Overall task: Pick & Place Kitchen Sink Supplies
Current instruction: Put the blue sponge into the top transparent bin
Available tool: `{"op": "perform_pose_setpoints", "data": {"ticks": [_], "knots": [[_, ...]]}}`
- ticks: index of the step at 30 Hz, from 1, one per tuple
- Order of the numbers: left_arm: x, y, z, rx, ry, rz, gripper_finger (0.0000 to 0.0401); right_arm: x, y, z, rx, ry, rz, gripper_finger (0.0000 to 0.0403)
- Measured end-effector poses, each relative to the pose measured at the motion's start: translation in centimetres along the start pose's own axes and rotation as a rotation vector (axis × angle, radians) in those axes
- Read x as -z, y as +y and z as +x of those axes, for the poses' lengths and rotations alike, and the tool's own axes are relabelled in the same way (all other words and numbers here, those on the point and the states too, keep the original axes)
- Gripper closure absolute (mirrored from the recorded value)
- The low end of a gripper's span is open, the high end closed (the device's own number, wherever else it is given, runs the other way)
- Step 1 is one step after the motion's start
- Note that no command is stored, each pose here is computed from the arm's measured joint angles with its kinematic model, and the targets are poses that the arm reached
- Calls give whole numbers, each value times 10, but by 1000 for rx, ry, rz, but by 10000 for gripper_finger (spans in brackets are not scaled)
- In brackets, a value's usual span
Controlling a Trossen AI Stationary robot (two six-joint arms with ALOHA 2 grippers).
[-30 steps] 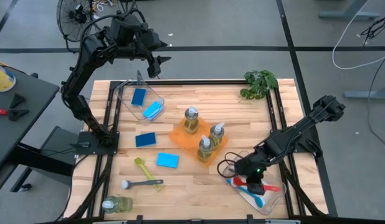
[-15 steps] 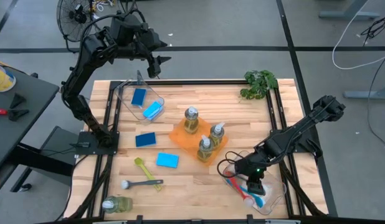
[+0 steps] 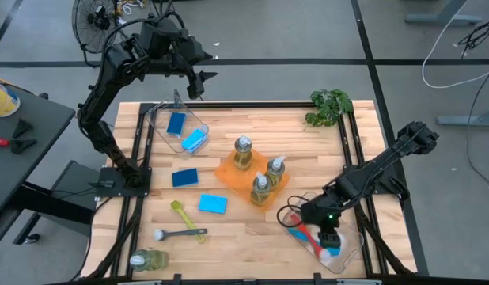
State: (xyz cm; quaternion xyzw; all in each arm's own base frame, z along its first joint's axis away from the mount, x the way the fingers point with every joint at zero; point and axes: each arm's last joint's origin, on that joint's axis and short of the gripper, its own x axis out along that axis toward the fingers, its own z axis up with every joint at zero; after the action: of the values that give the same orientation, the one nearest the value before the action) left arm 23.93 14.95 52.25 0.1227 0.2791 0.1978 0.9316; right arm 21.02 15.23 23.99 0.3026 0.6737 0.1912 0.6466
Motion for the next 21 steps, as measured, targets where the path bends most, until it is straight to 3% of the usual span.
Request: {"op": "perform_pose_setpoints", "data": {"ticks": [11, 21], "knots": [[-2, 1, 0, -9, -16, 54, 153, 1, -5, -19, -50, -4, -38, 211], [0, 3, 0, -13, -10, 61, 153, 18, -25, -81, 78, -323, -37, 256]]}}
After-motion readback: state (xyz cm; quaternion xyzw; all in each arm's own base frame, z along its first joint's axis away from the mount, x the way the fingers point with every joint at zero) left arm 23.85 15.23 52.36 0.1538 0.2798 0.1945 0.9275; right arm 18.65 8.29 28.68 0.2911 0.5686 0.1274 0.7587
